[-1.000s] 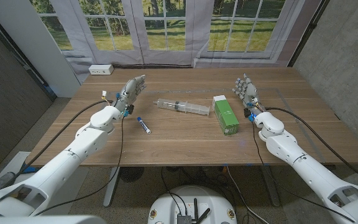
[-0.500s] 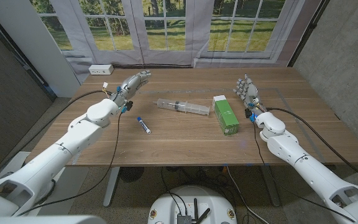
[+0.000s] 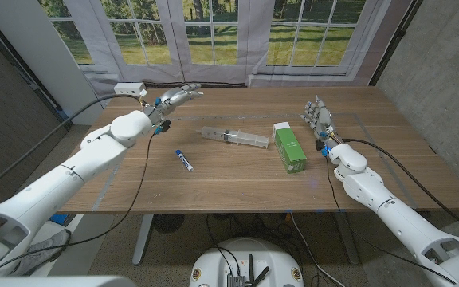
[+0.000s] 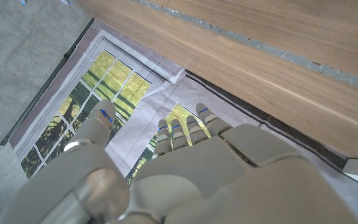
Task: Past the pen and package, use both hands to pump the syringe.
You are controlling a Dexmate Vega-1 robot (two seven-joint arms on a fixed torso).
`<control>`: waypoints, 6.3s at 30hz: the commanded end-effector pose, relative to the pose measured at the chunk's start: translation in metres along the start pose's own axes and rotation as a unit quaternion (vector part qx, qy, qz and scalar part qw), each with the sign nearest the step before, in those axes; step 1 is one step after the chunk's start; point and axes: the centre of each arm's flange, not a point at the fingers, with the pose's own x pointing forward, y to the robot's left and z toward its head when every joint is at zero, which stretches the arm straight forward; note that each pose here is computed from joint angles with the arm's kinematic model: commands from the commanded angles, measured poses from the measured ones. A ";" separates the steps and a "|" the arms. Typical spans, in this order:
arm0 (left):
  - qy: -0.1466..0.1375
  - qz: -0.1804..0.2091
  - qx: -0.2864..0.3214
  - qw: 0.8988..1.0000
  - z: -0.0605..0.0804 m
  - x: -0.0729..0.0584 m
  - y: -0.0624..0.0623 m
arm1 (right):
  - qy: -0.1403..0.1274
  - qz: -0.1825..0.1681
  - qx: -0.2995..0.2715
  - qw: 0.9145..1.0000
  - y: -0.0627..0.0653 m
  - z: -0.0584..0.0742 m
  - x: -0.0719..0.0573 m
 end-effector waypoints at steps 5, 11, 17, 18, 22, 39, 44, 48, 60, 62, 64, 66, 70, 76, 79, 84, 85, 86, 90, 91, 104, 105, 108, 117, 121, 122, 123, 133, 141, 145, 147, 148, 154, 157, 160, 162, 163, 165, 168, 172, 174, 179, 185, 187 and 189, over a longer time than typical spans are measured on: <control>0.024 -0.055 0.179 0.982 0.047 0.017 0.011 | 0.000 -0.006 0.005 1.000 -0.004 -0.004 0.006; 0.032 -0.084 0.228 0.970 0.058 0.023 0.010 | 0.000 -0.009 0.006 1.000 -0.002 -0.007 0.005; 0.044 -0.125 0.277 0.951 0.067 0.033 0.008 | 0.002 -0.012 0.003 1.000 -0.004 -0.006 0.002; 0.046 -0.128 0.287 0.948 0.069 0.034 0.007 | 0.002 -0.012 0.002 1.000 -0.005 -0.005 0.002; 0.051 -0.145 0.331 0.931 0.077 0.041 0.003 | 0.002 -0.015 0.001 1.000 -0.006 -0.004 0.000; 0.051 -0.221 0.442 0.868 0.098 0.062 -0.020 | 0.008 -0.020 0.002 1.000 -0.011 -0.006 -0.006; 0.047 -0.236 0.472 0.848 0.098 0.065 -0.029 | 0.010 -0.021 0.005 1.000 -0.012 -0.008 -0.006; 0.049 -0.250 0.487 0.836 0.094 0.068 -0.038 | 0.011 -0.019 0.005 1.000 -0.013 -0.008 -0.007; 0.032 -0.269 0.492 0.827 0.084 0.075 -0.061 | 0.010 -0.022 0.004 1.000 -0.015 -0.007 -0.008; 0.029 -0.268 0.491 0.829 0.082 0.075 -0.064 | 0.010 -0.022 0.004 1.000 -0.015 -0.006 -0.008; 0.032 -0.272 0.502 0.820 0.081 0.075 -0.069 | 0.011 -0.023 0.003 1.000 -0.015 -0.006 -0.009; 0.030 -0.269 0.507 0.818 0.080 0.075 -0.072 | 0.011 -0.023 0.003 1.000 -0.015 -0.006 -0.009; 0.026 -0.260 0.519 0.813 0.079 0.075 -0.076 | 0.012 -0.024 0.004 1.000 -0.016 -0.006 -0.010; 0.032 -0.243 0.516 0.821 0.073 0.074 -0.082 | 0.013 -0.023 0.006 1.000 -0.016 -0.007 -0.011; 0.034 -0.246 0.518 0.819 0.071 0.075 -0.086 | 0.014 -0.022 0.005 1.000 -0.016 -0.007 -0.010; 0.035 -0.254 0.514 0.819 0.067 0.079 -0.092 | 0.014 -0.022 0.004 1.000 -0.017 -0.005 -0.008; 0.034 -0.254 0.514 0.819 0.066 0.079 -0.094 | 0.013 -0.021 0.004 1.000 -0.018 -0.005 -0.008; 0.033 -0.253 0.515 0.818 0.066 0.079 -0.096 | 0.014 -0.021 0.003 1.000 -0.018 -0.005 -0.008; 0.032 -0.255 0.513 0.819 0.063 0.082 -0.102 | 0.013 -0.021 0.002 1.000 -0.018 -0.004 -0.007; 0.031 -0.254 0.515 0.818 0.063 0.082 -0.103 | 0.014 -0.022 0.002 1.000 -0.019 -0.004 -0.007; 0.028 -0.251 0.516 0.818 0.050 0.080 -0.117 | 0.018 -0.029 0.001 0.999 -0.022 -0.007 -0.011; 0.030 -0.252 0.516 0.818 0.049 0.079 -0.118 | 0.019 -0.030 0.002 0.999 -0.022 -0.007 -0.011; 0.034 -0.253 0.513 0.819 0.045 0.079 -0.121 | 0.019 -0.030 0.002 0.999 -0.023 -0.008 -0.012; 0.042 -0.256 0.513 0.818 0.037 0.081 -0.125 | 0.020 -0.029 0.004 0.999 -0.022 -0.008 -0.009; 0.040 -0.246 0.518 0.818 0.034 0.082 -0.125 | 0.020 -0.029 0.004 0.999 -0.023 -0.008 -0.008; 0.039 -0.241 0.519 0.819 0.034 0.082 -0.124 | 0.021 -0.029 0.003 0.999 -0.023 -0.008 -0.008; 0.039 -0.236 0.517 0.822 0.033 0.081 -0.124 | 0.021 -0.029 0.003 0.999 -0.023 -0.008 -0.008; 0.021 -0.199 0.523 0.828 0.030 0.081 -0.123 | 0.022 -0.030 0.004 0.999 -0.023 -0.008 -0.007; 0.026 -0.204 0.521 0.829 0.025 0.082 -0.127 | 0.021 -0.035 0.005 0.999 -0.025 -0.008 -0.008; 0.023 -0.202 0.517 0.832 0.023 0.083 -0.128 | 0.022 -0.035 0.005 0.999 -0.025 -0.009 -0.009; 0.021 -0.195 0.515 0.834 0.023 0.084 -0.128 | 0.022 -0.035 0.005 0.999 -0.025 -0.009 -0.009; 0.020 -0.196 0.515 0.834 0.023 0.084 -0.128 | 0.022 -0.036 0.006 0.999 -0.025 -0.009 -0.009; 0.013 -0.187 0.515 0.837 0.024 0.085 -0.127 | 0.022 -0.036 0.006 0.999 -0.025 -0.009 -0.008; 0.009 -0.183 0.517 0.836 0.024 0.085 -0.127 | 0.021 -0.034 0.006 0.999 -0.025 -0.009 -0.007; 0.008 -0.178 0.516 0.838 0.024 0.086 -0.127 | 0.021 -0.033 0.007 0.999 -0.024 -0.009 -0.006; 0.007 -0.174 0.516 0.839 0.024 0.086 -0.127 | 0.021 -0.032 0.007 0.999 -0.024 -0.009 -0.005; 0.007 -0.172 0.515 0.840 0.024 0.085 -0.128 | 0.021 -0.032 0.006 0.999 -0.024 -0.009 -0.005; 0.003 -0.167 0.518 0.839 0.024 0.085 -0.128 | 0.021 -0.031 0.006 0.999 -0.024 -0.008 -0.004; 0.000 -0.166 0.517 0.840 0.024 0.085 -0.129 | 0.022 -0.031 0.005 0.999 -0.024 -0.008 -0.003; -0.003 -0.162 0.516 0.841 0.024 0.085 -0.130 | 0.022 -0.029 0.004 0.999 -0.024 -0.008 -0.003; -0.005 -0.162 0.517 0.840 0.024 0.085 -0.131 | 0.022 -0.030 0.005 0.999 -0.024 -0.008 -0.002; -0.009 -0.158 0.518 0.841 0.024 0.084 -0.131 | 0.023 -0.030 0.004 0.999 -0.024 -0.008 -0.003; -0.012 -0.156 0.522 0.839 0.028 0.083 -0.127 | 0.024 -0.030 0.003 0.999 -0.024 -0.007 -0.005; -0.014 -0.153 0.522 0.839 0.029 0.082 -0.125 | 0.023 -0.030 0.002 0.999 -0.024 -0.007 -0.005; -0.013 -0.156 0.522 0.838 0.031 0.081 -0.124 | 0.023 -0.030 0.002 0.999 -0.023 -0.006 -0.005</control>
